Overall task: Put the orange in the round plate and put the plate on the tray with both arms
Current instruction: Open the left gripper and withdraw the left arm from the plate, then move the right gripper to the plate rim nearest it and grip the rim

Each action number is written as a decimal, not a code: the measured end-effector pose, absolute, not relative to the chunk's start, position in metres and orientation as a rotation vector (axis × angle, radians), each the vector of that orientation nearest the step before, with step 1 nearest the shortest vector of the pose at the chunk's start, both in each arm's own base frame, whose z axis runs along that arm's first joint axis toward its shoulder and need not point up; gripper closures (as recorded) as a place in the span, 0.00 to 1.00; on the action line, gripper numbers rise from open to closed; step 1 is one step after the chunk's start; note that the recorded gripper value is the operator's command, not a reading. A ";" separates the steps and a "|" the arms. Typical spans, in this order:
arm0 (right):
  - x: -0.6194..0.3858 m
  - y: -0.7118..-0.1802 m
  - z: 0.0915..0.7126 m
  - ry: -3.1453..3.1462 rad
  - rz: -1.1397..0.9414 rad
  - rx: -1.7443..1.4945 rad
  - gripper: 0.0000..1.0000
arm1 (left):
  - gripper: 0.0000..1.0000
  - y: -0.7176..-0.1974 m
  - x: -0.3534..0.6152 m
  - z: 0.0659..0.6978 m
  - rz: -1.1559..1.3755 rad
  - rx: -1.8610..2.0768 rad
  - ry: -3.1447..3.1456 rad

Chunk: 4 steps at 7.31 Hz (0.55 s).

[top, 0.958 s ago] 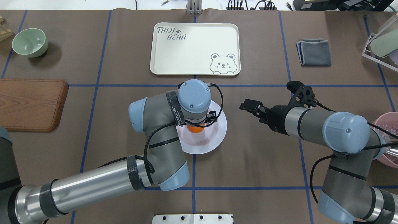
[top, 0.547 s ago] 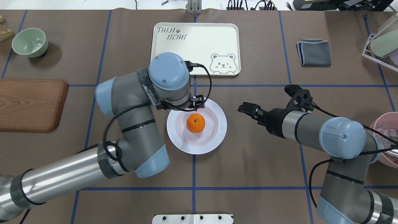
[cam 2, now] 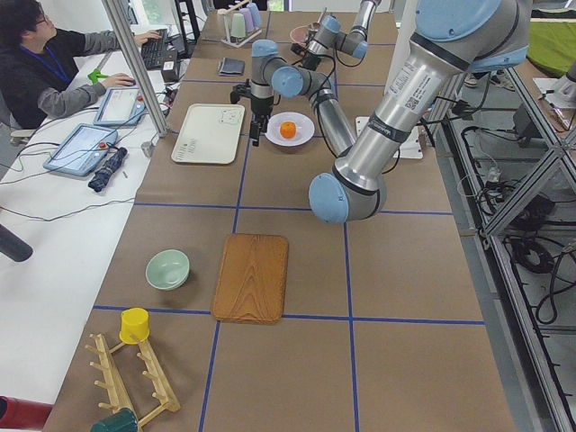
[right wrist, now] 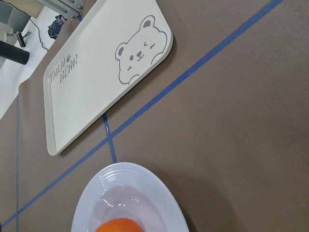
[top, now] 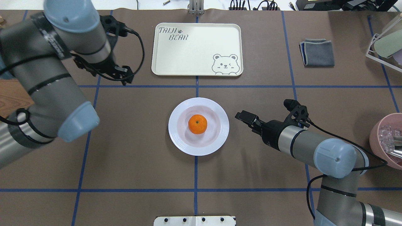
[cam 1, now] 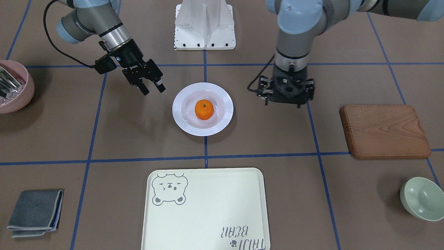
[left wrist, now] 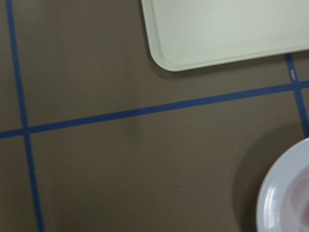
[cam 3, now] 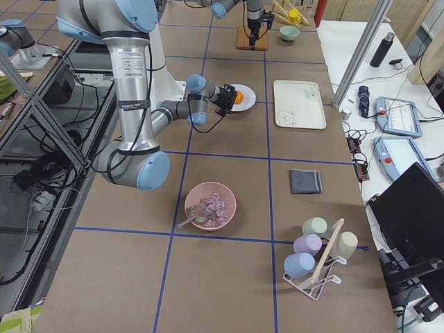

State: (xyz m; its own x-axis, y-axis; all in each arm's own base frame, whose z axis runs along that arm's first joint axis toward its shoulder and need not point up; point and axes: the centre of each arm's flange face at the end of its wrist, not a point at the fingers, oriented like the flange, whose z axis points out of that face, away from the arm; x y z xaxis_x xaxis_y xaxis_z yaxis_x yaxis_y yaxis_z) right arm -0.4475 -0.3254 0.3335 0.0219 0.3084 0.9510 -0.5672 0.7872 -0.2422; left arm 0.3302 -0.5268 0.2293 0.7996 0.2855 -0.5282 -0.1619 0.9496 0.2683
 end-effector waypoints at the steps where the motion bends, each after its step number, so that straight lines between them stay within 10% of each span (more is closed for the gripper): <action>1: -0.454 -0.317 0.334 -1.429 0.723 0.224 0.00 | 0.02 -0.554 0.264 0.263 0.301 0.209 0.578; 4: -0.465 -0.303 0.328 -1.464 0.745 0.218 0.00 | 0.02 -0.576 0.075 0.431 0.341 0.137 0.583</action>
